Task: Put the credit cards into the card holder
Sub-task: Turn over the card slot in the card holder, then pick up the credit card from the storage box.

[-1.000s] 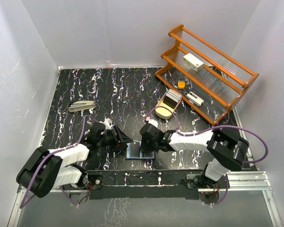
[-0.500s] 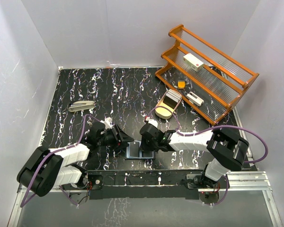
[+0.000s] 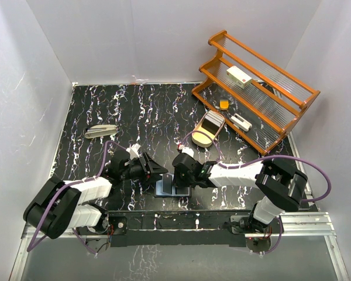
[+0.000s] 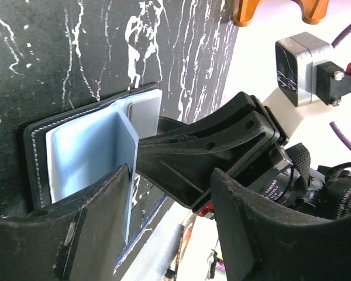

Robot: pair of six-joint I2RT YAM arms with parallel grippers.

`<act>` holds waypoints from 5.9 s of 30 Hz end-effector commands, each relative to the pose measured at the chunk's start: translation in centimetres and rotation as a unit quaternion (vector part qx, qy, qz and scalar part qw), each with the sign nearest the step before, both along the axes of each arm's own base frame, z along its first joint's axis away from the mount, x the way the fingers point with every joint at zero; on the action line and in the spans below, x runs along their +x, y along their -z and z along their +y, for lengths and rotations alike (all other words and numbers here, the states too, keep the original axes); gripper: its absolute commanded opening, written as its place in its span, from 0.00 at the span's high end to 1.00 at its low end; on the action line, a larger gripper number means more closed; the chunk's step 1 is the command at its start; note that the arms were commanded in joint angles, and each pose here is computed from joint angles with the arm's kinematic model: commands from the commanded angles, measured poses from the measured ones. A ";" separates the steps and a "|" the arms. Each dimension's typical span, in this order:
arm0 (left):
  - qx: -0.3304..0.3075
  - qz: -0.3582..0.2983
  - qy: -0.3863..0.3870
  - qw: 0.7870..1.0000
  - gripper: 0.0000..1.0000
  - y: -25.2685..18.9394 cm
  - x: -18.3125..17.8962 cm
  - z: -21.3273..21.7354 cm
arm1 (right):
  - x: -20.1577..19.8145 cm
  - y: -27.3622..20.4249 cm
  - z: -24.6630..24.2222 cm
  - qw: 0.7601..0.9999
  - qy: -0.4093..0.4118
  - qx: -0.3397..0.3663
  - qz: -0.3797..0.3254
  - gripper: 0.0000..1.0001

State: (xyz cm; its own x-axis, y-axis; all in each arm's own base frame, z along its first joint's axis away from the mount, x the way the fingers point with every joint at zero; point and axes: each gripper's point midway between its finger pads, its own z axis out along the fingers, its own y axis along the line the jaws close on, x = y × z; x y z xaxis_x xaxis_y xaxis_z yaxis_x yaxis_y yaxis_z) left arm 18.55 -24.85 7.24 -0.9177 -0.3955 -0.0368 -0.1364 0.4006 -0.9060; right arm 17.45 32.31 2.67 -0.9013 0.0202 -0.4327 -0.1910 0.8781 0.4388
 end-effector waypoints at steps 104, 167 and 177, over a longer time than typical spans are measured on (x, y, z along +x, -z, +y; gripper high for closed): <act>0.307 -0.356 0.018 0.882 0.01 -14.2 -0.1 7.9 | 30.9 -6.6 -20.3 0.877 -0.083 -0.444 -0.165 0.37; 0.340 -0.316 0.018 0.886 0.21 -11.9 0.2 8.4 | 22.5 -14.5 -16.7 0.950 -0.032 -0.276 -0.141 1.00; 0.319 -0.278 0.043 0.905 0.88 -10.0 -0.3 6.9 | 15.1 -18.3 -13.2 0.987 -0.017 -0.093 -0.133 1.00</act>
State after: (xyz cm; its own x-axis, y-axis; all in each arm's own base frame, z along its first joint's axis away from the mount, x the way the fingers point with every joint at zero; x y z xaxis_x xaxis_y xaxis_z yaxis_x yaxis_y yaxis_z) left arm 18.59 -17.32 18.06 -0.6856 -0.0593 -0.7256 0.3284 0.8643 -0.3809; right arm 35.47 16.79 18.88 -0.7460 -0.2390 -0.6215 -0.3066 0.9518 0.0019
